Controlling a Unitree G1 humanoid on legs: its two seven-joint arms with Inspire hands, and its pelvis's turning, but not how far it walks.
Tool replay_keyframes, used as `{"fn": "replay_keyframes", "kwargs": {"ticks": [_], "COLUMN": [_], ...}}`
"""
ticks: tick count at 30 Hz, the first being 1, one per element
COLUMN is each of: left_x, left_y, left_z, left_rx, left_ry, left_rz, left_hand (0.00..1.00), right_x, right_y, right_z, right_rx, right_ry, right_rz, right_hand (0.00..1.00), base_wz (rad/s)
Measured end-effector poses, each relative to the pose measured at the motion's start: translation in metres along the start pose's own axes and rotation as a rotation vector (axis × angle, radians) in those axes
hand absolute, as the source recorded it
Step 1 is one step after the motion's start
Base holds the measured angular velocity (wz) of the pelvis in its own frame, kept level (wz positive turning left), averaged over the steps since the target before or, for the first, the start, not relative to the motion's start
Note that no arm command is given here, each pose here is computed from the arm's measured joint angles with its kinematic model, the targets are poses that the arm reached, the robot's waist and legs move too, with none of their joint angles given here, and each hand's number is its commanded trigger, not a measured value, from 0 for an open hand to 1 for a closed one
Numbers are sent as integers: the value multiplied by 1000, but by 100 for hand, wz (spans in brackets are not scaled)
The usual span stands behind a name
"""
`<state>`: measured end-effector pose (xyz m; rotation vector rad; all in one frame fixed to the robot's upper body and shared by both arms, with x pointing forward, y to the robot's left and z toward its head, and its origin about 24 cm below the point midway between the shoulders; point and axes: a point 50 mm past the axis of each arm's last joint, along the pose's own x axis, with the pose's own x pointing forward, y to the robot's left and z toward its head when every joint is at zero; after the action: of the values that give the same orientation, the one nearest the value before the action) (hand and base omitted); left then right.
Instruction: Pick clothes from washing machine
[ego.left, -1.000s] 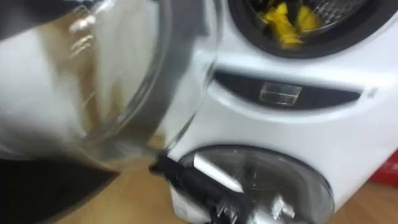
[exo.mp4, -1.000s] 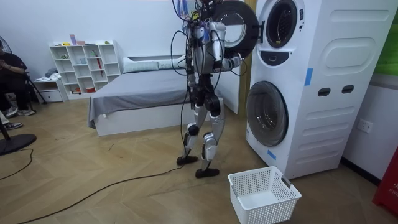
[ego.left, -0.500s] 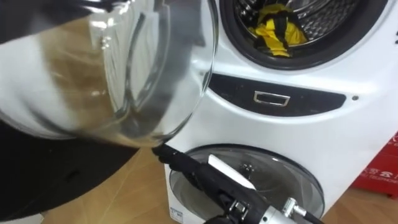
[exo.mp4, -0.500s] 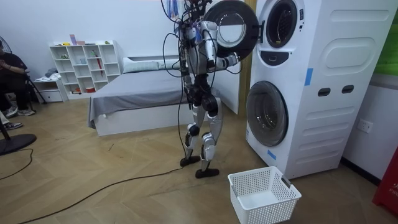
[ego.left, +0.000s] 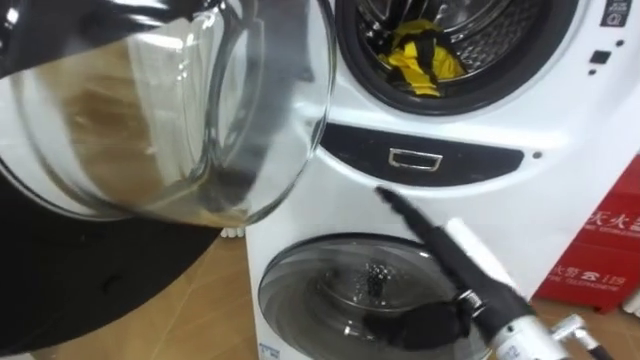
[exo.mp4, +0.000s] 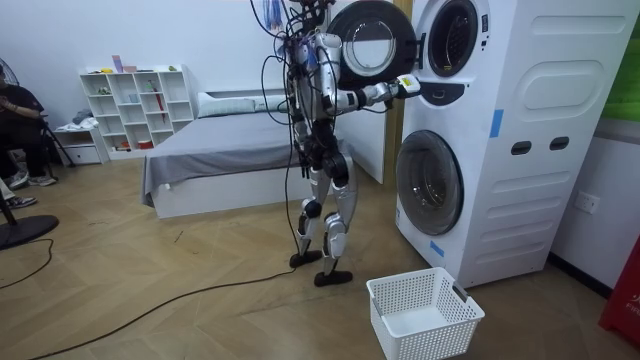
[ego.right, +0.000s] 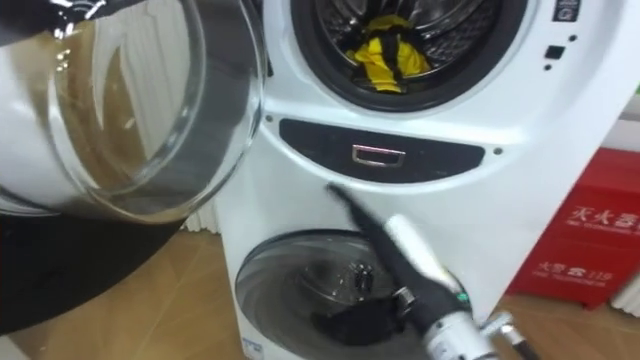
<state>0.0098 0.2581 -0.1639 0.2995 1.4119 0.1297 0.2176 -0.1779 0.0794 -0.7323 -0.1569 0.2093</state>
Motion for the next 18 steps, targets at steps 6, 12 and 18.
{"fn": "replay_keyframes", "kwargs": {"ticks": [6,12,18], "left_x": [0,0,0], "left_y": [1,3,5], "left_z": [-4,-1,1], "left_rx": [-20,-33,-13], "left_ry": [15,9,5], "left_rz": [5,17,20], "left_hand": [0,0,0], "right_x": [15,24,33], "right_y": [-30,-43,-55], "right_z": [17,33,44], "right_rx": [-70,-101,-158], "right_ry": [-87,-159,-213], "right_rz": [-171,-252,-280], "right_hand": [0,0,0], "base_wz": [-2,0,-3]}}
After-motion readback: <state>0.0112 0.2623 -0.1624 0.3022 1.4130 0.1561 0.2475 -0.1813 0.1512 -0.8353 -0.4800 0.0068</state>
